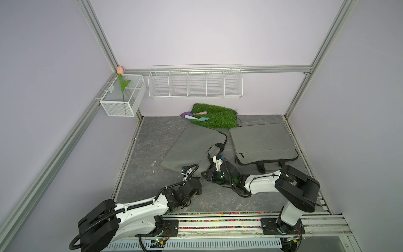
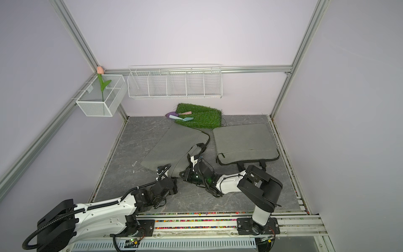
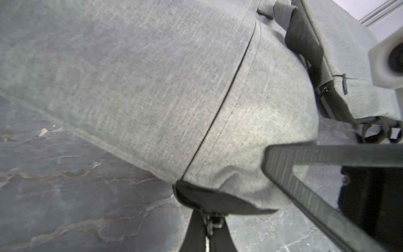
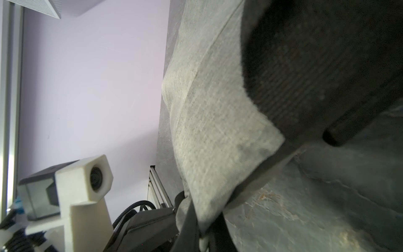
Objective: Put the mouse into the laptop bag
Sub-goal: Zip the zipper on the zippered laptop bag, then reset both arms
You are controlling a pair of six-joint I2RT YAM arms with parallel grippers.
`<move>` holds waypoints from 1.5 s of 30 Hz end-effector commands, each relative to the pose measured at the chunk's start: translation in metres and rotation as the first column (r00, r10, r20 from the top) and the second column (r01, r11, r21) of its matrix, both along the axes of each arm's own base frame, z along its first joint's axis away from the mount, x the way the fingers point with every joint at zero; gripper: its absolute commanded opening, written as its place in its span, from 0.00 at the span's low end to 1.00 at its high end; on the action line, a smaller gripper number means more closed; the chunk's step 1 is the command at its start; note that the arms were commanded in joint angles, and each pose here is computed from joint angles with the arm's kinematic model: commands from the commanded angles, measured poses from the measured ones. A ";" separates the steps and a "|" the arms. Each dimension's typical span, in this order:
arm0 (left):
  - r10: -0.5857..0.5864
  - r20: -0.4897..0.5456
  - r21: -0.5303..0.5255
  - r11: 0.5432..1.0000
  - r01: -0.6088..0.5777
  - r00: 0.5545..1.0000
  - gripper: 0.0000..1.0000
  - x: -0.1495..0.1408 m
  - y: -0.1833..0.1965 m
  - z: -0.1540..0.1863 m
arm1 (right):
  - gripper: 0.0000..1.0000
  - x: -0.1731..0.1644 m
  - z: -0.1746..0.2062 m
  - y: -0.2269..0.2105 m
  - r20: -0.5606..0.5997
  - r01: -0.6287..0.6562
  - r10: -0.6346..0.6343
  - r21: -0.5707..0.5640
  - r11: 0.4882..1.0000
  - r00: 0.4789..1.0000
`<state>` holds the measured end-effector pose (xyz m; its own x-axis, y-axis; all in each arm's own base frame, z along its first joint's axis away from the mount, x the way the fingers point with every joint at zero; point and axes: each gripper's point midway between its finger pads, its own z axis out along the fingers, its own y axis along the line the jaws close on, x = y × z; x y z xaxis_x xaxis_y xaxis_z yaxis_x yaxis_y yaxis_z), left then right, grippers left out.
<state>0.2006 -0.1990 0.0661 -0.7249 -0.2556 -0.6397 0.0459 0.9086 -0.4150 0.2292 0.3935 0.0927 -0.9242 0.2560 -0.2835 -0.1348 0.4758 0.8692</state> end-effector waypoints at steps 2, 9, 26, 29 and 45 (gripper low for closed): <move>0.187 0.007 0.185 0.965 -0.185 0.982 0.00 0.013 0.062 -0.013 | 0.06 0.020 -0.022 -0.034 -0.012 0.115 -0.116 -0.078 0.990 0.993; 0.176 -0.115 0.265 0.954 -0.141 0.978 0.00 0.023 0.058 -0.038 | 0.06 0.019 -0.017 -0.036 0.018 0.099 -0.097 -0.083 0.992 0.995; 0.339 0.075 0.282 0.895 -0.346 0.938 1.00 0.056 0.084 0.103 | 0.90 0.043 0.076 -0.150 0.403 0.349 -0.127 -0.542 0.764 0.906; 0.450 0.233 0.255 0.827 -0.500 0.862 0.95 0.075 0.125 0.150 | 0.90 0.064 0.115 -0.210 0.543 0.547 -0.219 -0.567 0.616 0.811; 0.424 0.689 0.278 0.594 -0.755 0.588 1.00 0.133 0.248 0.100 | 0.90 0.136 0.021 -0.390 0.728 0.732 -0.148 -0.614 0.296 0.670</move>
